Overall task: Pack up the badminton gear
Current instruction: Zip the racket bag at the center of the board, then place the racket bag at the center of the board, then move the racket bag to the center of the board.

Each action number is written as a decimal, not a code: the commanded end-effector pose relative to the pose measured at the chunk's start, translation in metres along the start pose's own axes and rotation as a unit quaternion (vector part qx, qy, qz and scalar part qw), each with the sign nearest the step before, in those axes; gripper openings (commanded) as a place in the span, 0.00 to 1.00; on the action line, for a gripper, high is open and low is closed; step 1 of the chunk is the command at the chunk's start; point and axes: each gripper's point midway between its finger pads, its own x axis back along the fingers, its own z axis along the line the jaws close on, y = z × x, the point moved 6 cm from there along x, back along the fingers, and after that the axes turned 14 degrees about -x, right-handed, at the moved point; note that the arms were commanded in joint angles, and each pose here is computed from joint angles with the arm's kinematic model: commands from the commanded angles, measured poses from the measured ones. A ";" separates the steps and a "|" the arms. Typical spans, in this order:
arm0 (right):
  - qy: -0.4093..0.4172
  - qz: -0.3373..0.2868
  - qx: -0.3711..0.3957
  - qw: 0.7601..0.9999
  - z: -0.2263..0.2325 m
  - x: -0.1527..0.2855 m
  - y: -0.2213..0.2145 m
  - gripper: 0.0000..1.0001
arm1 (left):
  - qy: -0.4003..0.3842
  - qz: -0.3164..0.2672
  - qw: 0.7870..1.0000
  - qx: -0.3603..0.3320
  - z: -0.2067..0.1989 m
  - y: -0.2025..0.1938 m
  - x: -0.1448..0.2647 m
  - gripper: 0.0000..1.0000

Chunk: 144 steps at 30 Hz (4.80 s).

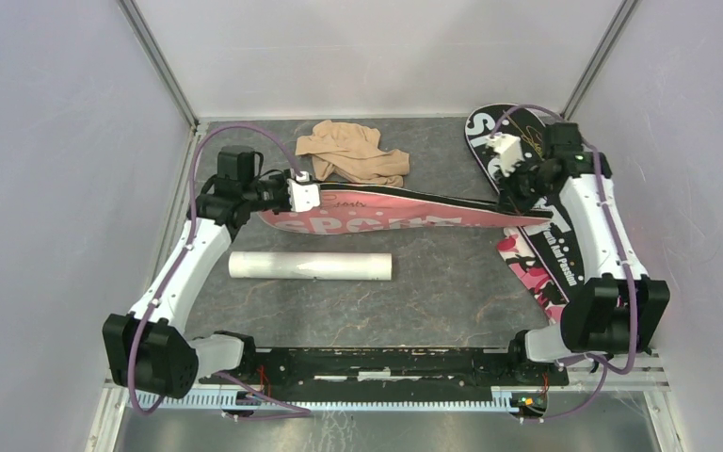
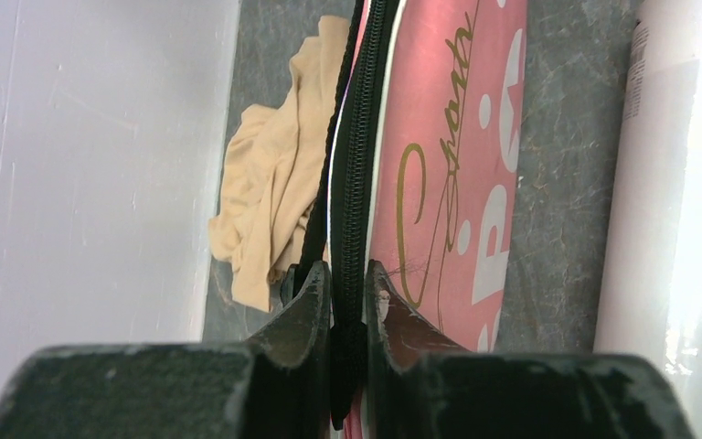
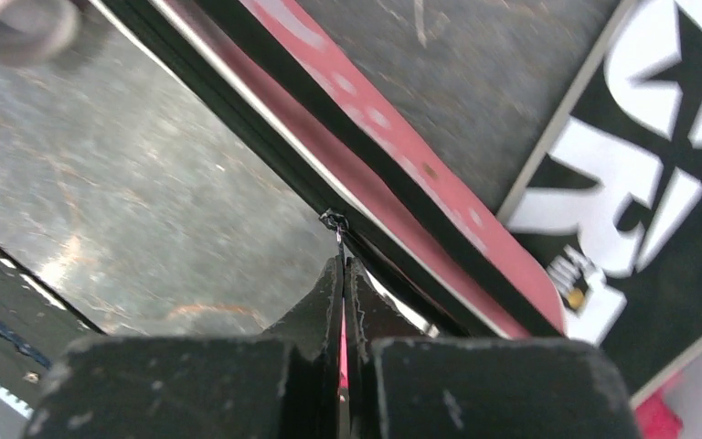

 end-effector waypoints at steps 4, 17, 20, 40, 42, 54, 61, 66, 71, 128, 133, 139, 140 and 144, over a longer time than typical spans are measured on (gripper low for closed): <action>-0.084 0.047 -0.021 0.995 -0.068 0.040 -0.047 0.00 | 0.035 0.058 0.997 -0.044 0.034 -0.024 0.026 0.02; -0.095 0.089 -0.070 0.989 -0.132 0.036 -0.101 0.00 | 0.038 0.057 0.996 -0.050 0.037 -0.037 0.036 0.02; -0.094 0.093 -0.073 0.989 -0.136 0.026 -0.107 0.00 | 0.037 0.043 0.997 -0.048 0.036 -0.035 0.034 0.02; -0.025 0.001 0.038 0.999 -0.096 0.057 -0.053 0.85 | 0.044 -0.034 0.998 -0.035 0.048 -0.008 0.035 0.02; -0.017 -0.011 0.072 0.997 -0.080 0.060 -0.039 0.90 | 0.044 -0.045 0.997 -0.034 0.048 -0.005 0.035 0.02; 0.080 -0.037 0.208 0.974 0.034 -0.024 0.044 0.98 | 0.044 -0.092 0.995 -0.009 0.054 0.013 0.032 0.02; 0.099 0.005 0.241 0.965 0.056 -0.084 0.059 0.90 | 0.050 -0.077 0.996 0.003 0.059 0.012 0.034 0.02; 0.143 0.019 0.242 0.960 0.072 -0.113 0.075 0.49 | 0.056 -0.016 0.998 0.023 0.064 -0.007 0.035 0.04; 0.191 0.001 0.218 0.957 0.087 -0.135 0.102 0.00 | 0.034 0.032 0.998 0.033 0.063 -0.028 0.041 0.16; -0.183 -0.040 0.154 0.970 -0.033 -0.092 0.106 0.90 | 0.239 0.063 0.961 0.127 0.068 -0.024 0.068 1.00; -0.246 0.022 0.119 0.962 -0.072 -0.077 0.066 0.88 | 0.232 0.039 0.962 0.141 0.059 -0.019 0.064 1.00; -0.275 0.088 0.109 0.951 -0.097 -0.097 0.032 0.88 | 0.232 0.014 0.961 0.152 0.049 -0.014 0.060 1.00; -0.284 0.098 0.111 0.947 -0.101 -0.101 0.027 0.87 | 0.231 0.012 0.960 0.156 0.047 -0.014 0.060 1.00; -0.306 0.137 0.118 0.935 -0.113 -0.116 0.006 0.84 | 0.233 0.003 0.960 0.156 0.046 -0.011 0.059 1.00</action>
